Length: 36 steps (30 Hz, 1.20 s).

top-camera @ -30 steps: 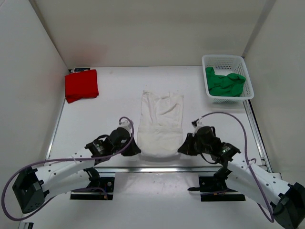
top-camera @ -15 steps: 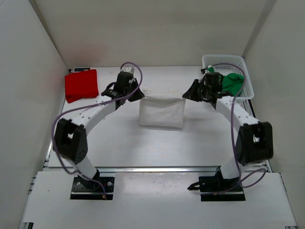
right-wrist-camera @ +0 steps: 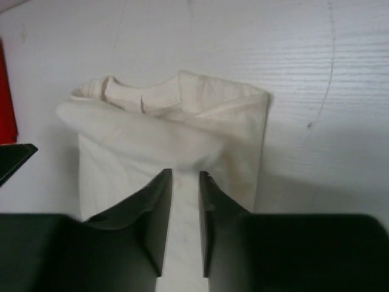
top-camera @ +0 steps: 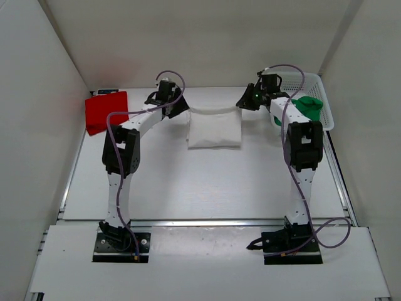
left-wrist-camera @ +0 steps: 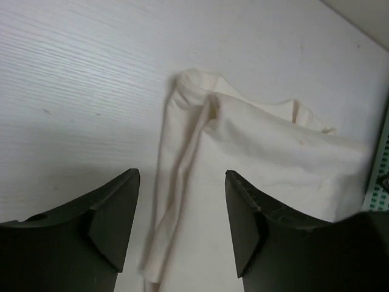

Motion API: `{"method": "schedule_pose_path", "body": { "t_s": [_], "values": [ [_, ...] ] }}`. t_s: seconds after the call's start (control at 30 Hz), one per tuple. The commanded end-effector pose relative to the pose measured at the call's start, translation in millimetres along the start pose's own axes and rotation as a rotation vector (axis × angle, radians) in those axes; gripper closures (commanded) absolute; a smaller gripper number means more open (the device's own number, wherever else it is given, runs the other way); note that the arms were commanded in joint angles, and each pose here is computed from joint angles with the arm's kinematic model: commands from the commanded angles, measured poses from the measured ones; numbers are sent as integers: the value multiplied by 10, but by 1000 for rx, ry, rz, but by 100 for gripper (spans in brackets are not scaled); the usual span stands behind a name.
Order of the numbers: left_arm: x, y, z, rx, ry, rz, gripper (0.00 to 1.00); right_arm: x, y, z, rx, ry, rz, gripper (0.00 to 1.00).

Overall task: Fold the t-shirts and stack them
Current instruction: Fold the long partially folded tshirt into a neat square

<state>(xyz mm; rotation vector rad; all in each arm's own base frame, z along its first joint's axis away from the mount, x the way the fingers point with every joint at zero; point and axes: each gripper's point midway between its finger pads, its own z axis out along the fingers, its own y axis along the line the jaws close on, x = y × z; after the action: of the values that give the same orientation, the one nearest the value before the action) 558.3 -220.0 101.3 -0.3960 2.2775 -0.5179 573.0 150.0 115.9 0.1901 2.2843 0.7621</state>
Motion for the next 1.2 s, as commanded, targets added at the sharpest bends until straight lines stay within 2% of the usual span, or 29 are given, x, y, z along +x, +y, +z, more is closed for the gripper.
{"method": "schedule_pose_path", "body": {
  "t_s": [0.0, 0.03, 0.07, 0.1, 0.17, 0.2, 0.23, 0.27, 0.33, 0.43, 0.5, 0.53, 0.6, 0.63, 0.67, 0.7, 0.77, 0.8, 0.83, 0.87, 0.9, 0.93, 0.97, 1.03, 1.1, 1.17],
  "values": [
    [-603, 0, -276, 59, -143, -95, 30, -372, 218, -198, -14, -70, -49, 71],
    [-777, -49, -396, 86, -194, -106, 28, -323, 281, -208, -12, -69, -59, 68],
    [-737, -128, -476, 117, -193, -101, 32, -253, 350, -234, -14, -75, -76, 63],
    [-668, -205, -529, 147, -188, -84, 37, -139, 371, -277, 5, -72, -81, 55],
    [-359, -474, -590, 200, -146, -15, 40, 29, 461, -299, 17, -84, -105, 51],
    [-238, -483, -568, 200, -125, 6, 41, 75, 492, -354, 15, -84, -114, 54],
    [-33, -595, -590, 200, -106, 59, 41, 238, 533, -346, -4, -67, -112, 65],
    [194, -683, -562, 204, -74, 85, 42, 457, 496, -290, -12, -31, -96, 71],
    [549, -608, -484, 195, -26, 122, 43, 703, 427, -271, -21, 20, -69, 88],
    [1027, -348, -303, 148, 78, 127, 48, 1119, 240, -205, 17, 91, -49, 100],
    [1368, 1, -219, 85, 167, 102, 51, 1292, 138, -191, 42, 129, -31, 100],
    [1403, 31, -238, 104, 183, 86, 53, 1428, 91, -187, 48, 158, -23, 100],
    [1779, 279, -339, 82, 261, 41, 55, 1651, 3, -239, 68, 186, -4, 100],
    [1739, 173, -424, 129, 229, 38, 56, 1747, -24, -301, 69, 182, -8, 100],
    [1818, 236, -526, 131, 224, 33, 55, 1911, -79, -379, 80, 197, 7, 100],
    [2054, 357, -619, 109, 262, 45, 55, 1894, -18, -440, 60, 181, 0, 100],
    [2108, 275, -868, 152, 247, 59, 56, 2254, -96, -594, 67, 221, 4, 100],
    [2341, 405, -966, 134, 291, 64, 56, 2299, -49, -666, 63, 214, -15, 100],
    [2336, 312, -1151, 178, 266, 63, 56, 2536, -152, -795, 85, 239, -29, 99],
    [2498, 430, -1237, 167, 296, 71, 55, 2570, -103, -862, 75, 230, -47, 100],
    [2490, 349, -1368, 201, 287, 61, 56, 2622, -135, -906, 76, 238, -49, 100],
    [2661, 491, -1448, 177, 317, 53, 56, 2687, -137, -1012, 73, 238, -59, 100],
    [2618, 380, -1568, 230, 304, 53, 55, 2808, -182, -1076, 76, 264, -72, 100],
    [2709, 468, -1730, 232, 309, 50, 53, 2806, -115, -1205, 61, 250, -104, 100],
    [2501, 472, -1854, 239, 248, 42, 44, 2801, -26, -1295, 43, 236, -125, 99],
    [2299, 511, -1907, 221, 184, 58, 38, 2707, 106, -1382, -2, 208, -132, 91]
  ]
}}
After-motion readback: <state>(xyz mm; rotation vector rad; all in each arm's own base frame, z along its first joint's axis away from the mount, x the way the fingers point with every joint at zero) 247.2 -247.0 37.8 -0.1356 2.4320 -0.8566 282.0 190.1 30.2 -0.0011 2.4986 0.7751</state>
